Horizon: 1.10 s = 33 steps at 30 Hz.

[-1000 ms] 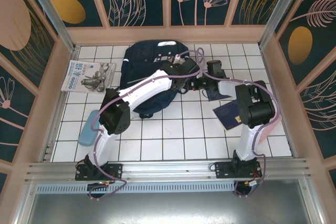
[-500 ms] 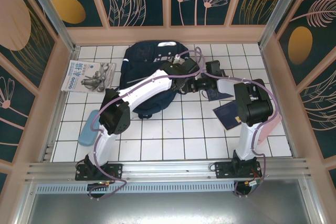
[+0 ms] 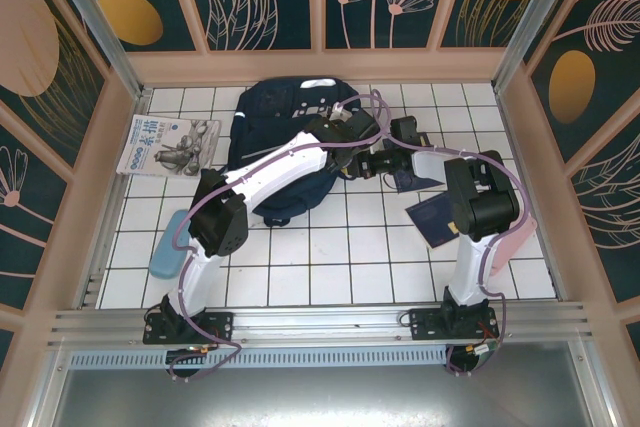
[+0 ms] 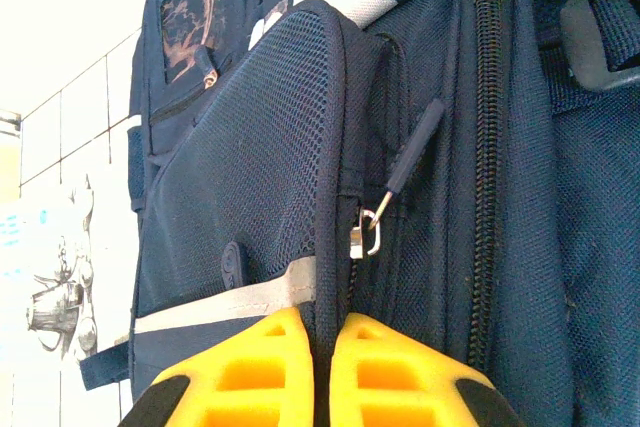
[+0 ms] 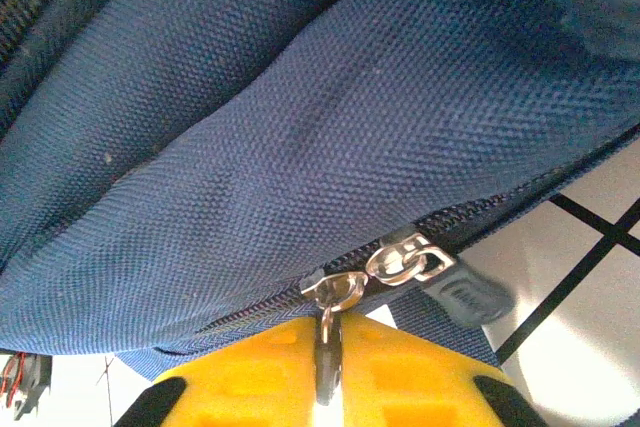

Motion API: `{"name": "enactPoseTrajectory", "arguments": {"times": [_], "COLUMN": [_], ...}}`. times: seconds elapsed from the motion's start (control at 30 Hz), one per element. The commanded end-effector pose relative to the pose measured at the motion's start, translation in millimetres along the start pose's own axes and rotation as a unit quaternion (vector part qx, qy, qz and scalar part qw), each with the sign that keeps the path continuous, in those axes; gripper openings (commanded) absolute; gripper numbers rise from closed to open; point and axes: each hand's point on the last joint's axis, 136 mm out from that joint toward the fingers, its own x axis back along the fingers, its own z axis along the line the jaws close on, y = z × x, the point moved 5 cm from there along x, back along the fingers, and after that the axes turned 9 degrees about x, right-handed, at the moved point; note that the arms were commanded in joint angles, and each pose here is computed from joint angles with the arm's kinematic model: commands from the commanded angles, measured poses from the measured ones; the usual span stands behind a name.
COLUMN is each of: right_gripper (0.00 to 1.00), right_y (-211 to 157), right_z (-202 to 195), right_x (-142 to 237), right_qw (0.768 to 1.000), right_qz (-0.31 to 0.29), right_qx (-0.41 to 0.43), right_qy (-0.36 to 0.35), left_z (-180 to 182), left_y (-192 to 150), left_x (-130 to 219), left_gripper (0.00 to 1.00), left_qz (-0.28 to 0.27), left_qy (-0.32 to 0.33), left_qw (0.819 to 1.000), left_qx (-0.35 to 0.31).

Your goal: Pack books, pencil case, and school supplies into a backpack

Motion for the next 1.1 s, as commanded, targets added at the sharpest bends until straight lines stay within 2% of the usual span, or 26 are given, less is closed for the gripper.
{"name": "enactPoseTrajectory", "arguments": {"times": [0.0,0.2,0.37,0.57,0.7,0.73,0.87,0.97,1.07], "right_gripper": [0.07,0.02,0.02,0.02,0.02,0.02,0.02,0.02,0.02], "right_y": [8,-2,-17,-31,-33,-32,-24,-17,-12], "right_z": [8,25,57,99,97,92,79,69,60], "right_x": [2,9,19,11,16,20,37,50,58], "right_qw": [1.0,0.998,0.995,0.993,0.989,0.988,0.983,0.98,0.977], "right_qz": [-0.012,-0.016,-0.06,-0.099,-0.117,-0.119,-0.134,-0.144,-0.147], "right_qx": [0.024,0.028,0.012,0.007,-0.004,-0.007,-0.02,-0.033,-0.044], "right_qy": [-0.006,-0.05,-0.081,-0.07,-0.088,-0.1,-0.122,-0.134,-0.145], "left_z": [25,18,7,-11,-14,-12,-3,10,23], "left_y": [31,32,38,49,56,57,65,60,48], "left_x": [26,21,14,12,18,20,28,26,17], "left_gripper": [0.0,0.0,0.0,0.0,0.0,0.02,0.31,0.42,0.51], "left_qz": [-0.057,-0.059,-0.065,-0.066,-0.062,-0.056,-0.037,-0.018,-0.004], "left_qy": [0.022,0.016,0.004,-0.039,-0.081,-0.098,-0.198,-0.254,-0.262], "left_qw": [0.997,0.997,0.997,0.996,0.992,0.99,0.972,0.957,0.956], "left_qx": [0.039,0.037,0.041,0.055,0.076,0.082,0.118,0.137,0.134]}}
